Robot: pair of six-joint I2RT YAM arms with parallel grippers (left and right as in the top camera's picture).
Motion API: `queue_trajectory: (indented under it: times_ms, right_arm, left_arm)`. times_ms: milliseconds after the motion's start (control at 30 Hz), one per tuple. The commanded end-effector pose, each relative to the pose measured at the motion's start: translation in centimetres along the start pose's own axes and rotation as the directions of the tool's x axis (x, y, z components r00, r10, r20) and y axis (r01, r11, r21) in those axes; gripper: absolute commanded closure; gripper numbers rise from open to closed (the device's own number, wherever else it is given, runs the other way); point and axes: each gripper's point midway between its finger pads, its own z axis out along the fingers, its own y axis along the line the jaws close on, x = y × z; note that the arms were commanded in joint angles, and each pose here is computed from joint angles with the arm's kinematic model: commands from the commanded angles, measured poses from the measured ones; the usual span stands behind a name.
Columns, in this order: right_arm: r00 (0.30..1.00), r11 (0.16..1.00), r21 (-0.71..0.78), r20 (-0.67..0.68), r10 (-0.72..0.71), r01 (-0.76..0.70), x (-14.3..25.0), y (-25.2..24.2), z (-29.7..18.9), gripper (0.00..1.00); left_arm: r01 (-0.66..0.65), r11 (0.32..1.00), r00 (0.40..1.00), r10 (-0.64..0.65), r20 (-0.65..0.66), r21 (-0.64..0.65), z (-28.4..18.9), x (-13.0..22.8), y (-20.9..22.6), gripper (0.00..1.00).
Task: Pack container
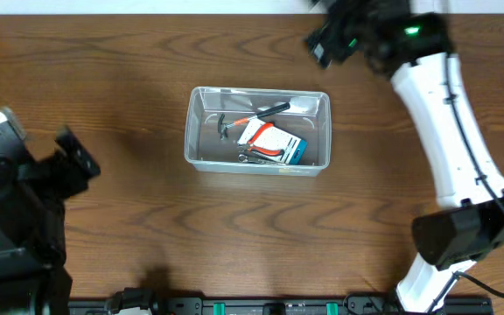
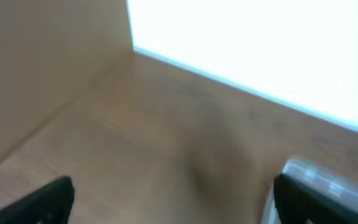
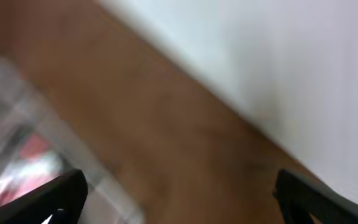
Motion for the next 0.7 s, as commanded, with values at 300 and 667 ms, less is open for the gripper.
queue_trajectory:
  times_ms: [300, 667]
  right_arm:
    - [0.825, 0.74, 0.406, 0.068, 0.561, -0.536, 7.1, -14.5, -4.9, 0.01]
    - [0.822, 0.682, 0.471, 0.211, 0.529, -0.56, 10.1, -12.8, -15.5, 0.01]
  left_arm:
    - [-0.136, 0.984, 0.955, 0.16, -0.25, 0.112, 12.2, 5.0, -5.2, 0.02]
    - [-0.297, 0.917, 0.921, 0.349, -0.175, 0.267, 8.4, 9.9, -10.1, 0.02]
